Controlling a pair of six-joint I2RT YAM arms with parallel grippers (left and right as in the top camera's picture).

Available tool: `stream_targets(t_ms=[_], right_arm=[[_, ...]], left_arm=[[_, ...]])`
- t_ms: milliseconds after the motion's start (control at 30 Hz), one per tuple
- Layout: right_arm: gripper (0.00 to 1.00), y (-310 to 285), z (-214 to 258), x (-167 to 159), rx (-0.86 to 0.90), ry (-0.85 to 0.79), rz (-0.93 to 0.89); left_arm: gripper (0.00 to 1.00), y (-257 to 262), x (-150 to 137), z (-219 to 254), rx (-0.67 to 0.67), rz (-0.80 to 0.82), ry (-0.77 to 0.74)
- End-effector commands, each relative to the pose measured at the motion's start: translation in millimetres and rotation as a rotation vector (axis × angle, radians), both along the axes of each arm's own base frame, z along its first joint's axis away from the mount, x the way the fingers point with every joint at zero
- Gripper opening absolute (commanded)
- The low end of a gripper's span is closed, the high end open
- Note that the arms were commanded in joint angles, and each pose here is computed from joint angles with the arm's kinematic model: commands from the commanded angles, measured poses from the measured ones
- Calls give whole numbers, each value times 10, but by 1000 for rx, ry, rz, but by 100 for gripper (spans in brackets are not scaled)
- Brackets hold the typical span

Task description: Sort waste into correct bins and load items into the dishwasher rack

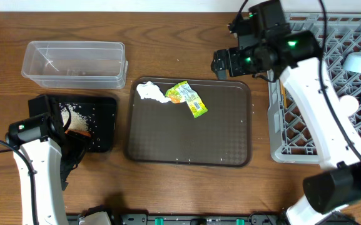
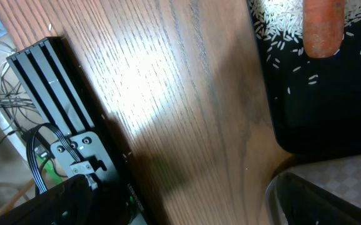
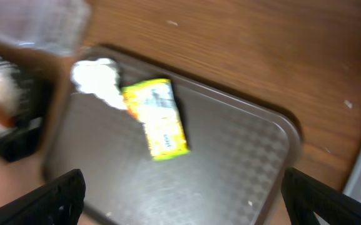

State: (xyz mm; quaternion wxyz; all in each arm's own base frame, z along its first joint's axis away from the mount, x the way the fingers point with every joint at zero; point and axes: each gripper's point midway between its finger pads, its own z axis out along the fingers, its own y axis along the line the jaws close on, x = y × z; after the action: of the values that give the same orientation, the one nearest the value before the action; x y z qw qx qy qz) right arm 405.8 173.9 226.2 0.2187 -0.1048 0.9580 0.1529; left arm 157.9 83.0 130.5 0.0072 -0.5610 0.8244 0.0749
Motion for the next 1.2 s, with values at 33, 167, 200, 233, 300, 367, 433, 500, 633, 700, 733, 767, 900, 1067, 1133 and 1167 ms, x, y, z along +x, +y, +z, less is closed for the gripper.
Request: stream_targets(t_ms=[33, 167, 200, 233, 300, 367, 433, 500, 633, 700, 733, 767, 900, 1067, 1133, 1167], right_arm=[[99, -451, -187, 176, -168, 2, -204], [99, -858, -239, 152, -291, 23, -293], [99, -938, -241, 146, -313, 26, -311], [99, -1028, -249, 134, -333, 35, -329], [99, -1166, -266, 106, -344, 58, -357], [99, -1324, -283, 79, -339, 86, -415], [99, -1525, -301, 52, -329, 115, -495], [99, -1714, -332, 7, -329, 146, -548], [99, -2087, -391, -170, -321, 236, -642], [99, -2224, -396, -196, -307, 250, -677], [99, -2295, -394, -197, -305, 250, -695], [99, -2355, -394, -204, -302, 252, -710], [99, -2520, -394, -235, -298, 259, -753], [99, -2565, -394, -244, -296, 261, -765], [99, -2561, -394, -243, -296, 261, -764], [99, -2563, -394, -243, -296, 261, -764]], left_arm=[[98, 47, -2, 25, 21, 22, 1], [98, 46, -2, 25, 21, 22, 1], [98, 46, -2, 25, 21, 22, 1], [98, 46, -2, 25, 21, 22, 1], [98, 46, -2, 25, 21, 22, 1], [98, 46, -2, 25, 21, 22, 1], [98, 46, -2, 25, 21, 22, 1], [98, 47, -2, 25, 21, 22, 1], [98, 46, -2, 25, 21, 22, 1], [98, 47, -2, 25, 21, 22, 1], [98, 46, -2, 25, 21, 22, 1], [98, 46, -2, 25, 21, 22, 1], [98, 66, 55, 25, 29, 26, -23], [98, -60, 160, 6, -49, 26, -74], [98, -243, 186, 1, -154, 27, -94], [98, -359, 178, 7, -218, 30, -96]])
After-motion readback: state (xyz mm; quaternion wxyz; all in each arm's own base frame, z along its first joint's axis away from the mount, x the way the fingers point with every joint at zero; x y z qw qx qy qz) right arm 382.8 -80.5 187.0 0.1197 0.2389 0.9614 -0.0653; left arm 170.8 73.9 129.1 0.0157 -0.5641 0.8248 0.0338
